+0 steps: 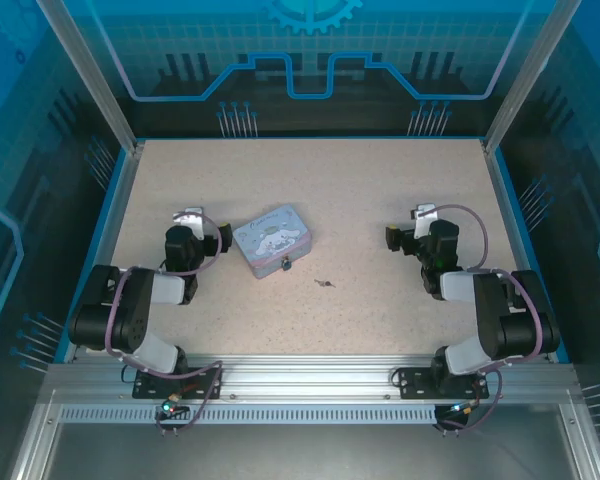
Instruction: Unlock the padlock with the key
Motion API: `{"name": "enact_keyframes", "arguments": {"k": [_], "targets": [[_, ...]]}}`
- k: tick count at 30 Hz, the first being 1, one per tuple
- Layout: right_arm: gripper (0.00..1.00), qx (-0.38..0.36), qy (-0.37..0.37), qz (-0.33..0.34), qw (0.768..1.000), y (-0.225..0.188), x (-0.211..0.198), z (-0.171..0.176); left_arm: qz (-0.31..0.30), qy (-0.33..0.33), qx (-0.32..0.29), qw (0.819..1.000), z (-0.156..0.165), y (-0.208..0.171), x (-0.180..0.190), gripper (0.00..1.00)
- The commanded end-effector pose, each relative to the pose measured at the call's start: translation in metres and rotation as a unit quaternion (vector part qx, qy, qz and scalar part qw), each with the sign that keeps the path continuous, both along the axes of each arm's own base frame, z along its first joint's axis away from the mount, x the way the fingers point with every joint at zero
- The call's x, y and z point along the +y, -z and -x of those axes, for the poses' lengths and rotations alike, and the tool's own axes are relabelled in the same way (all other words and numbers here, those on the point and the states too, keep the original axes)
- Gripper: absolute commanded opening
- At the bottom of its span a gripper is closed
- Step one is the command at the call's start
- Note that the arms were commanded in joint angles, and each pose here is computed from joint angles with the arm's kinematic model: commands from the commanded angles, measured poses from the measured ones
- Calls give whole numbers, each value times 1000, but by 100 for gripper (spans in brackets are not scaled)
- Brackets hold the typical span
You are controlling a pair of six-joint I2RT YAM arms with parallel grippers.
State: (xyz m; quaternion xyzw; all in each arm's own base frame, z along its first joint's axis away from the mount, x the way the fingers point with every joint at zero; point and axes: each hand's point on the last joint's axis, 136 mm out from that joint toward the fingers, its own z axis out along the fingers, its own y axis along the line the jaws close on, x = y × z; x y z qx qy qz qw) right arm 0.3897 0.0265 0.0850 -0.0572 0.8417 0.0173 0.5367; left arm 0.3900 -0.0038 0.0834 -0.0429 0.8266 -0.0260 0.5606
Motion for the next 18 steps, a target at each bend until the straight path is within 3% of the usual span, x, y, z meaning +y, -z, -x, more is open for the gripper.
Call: {"name": "enact_keyframes", "arguments": {"k": [1, 18], "targets": [[100, -17, -2, 8, 1000, -9, 3, -7, -7, 11, -22, 1000, -9, -11, 0, 99], [100, -18, -3, 6, 1000, -9, 2, -8, -6, 11, -21, 1000, -8, -11, -1, 99]]}}
